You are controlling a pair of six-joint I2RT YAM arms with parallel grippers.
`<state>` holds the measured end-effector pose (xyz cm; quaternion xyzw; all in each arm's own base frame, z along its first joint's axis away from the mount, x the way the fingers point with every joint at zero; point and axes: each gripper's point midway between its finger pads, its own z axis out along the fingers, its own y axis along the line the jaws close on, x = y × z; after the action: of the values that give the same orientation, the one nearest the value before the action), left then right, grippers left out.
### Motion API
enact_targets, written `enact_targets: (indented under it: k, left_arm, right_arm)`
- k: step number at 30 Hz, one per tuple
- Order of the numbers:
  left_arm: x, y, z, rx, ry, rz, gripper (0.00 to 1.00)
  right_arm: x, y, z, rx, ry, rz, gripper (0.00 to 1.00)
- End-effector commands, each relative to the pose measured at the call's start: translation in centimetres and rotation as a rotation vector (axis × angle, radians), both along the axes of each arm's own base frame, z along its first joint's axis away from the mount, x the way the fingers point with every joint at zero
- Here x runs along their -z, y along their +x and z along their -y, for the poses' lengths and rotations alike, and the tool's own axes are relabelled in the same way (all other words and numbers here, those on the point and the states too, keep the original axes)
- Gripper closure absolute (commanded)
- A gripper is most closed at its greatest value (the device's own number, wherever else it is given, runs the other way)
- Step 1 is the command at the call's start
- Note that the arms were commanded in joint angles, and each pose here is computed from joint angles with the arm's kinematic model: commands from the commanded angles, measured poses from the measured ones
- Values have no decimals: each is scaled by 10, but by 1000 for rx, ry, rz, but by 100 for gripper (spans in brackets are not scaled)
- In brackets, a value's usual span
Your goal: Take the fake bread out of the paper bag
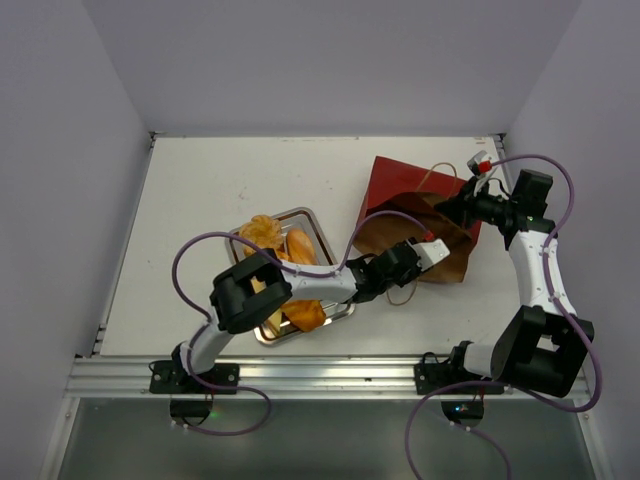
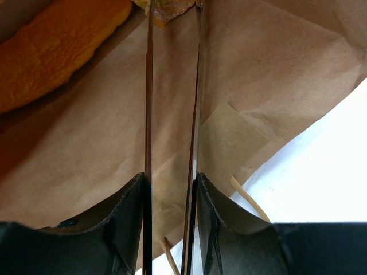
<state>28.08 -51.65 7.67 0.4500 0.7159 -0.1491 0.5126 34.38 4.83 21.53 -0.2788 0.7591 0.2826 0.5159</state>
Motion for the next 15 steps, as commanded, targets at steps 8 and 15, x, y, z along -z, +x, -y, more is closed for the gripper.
enact_targets:
  k: [8,15]
  left_arm:
    - [-26,17,16,-42,-29,98,57]
    - [-25,24,16,-62,-18,126,57]
  right_arm:
    - [-17,-2,-6,-41,27,51,96]
    - [-17,-3,-7,-47,33,51,96]
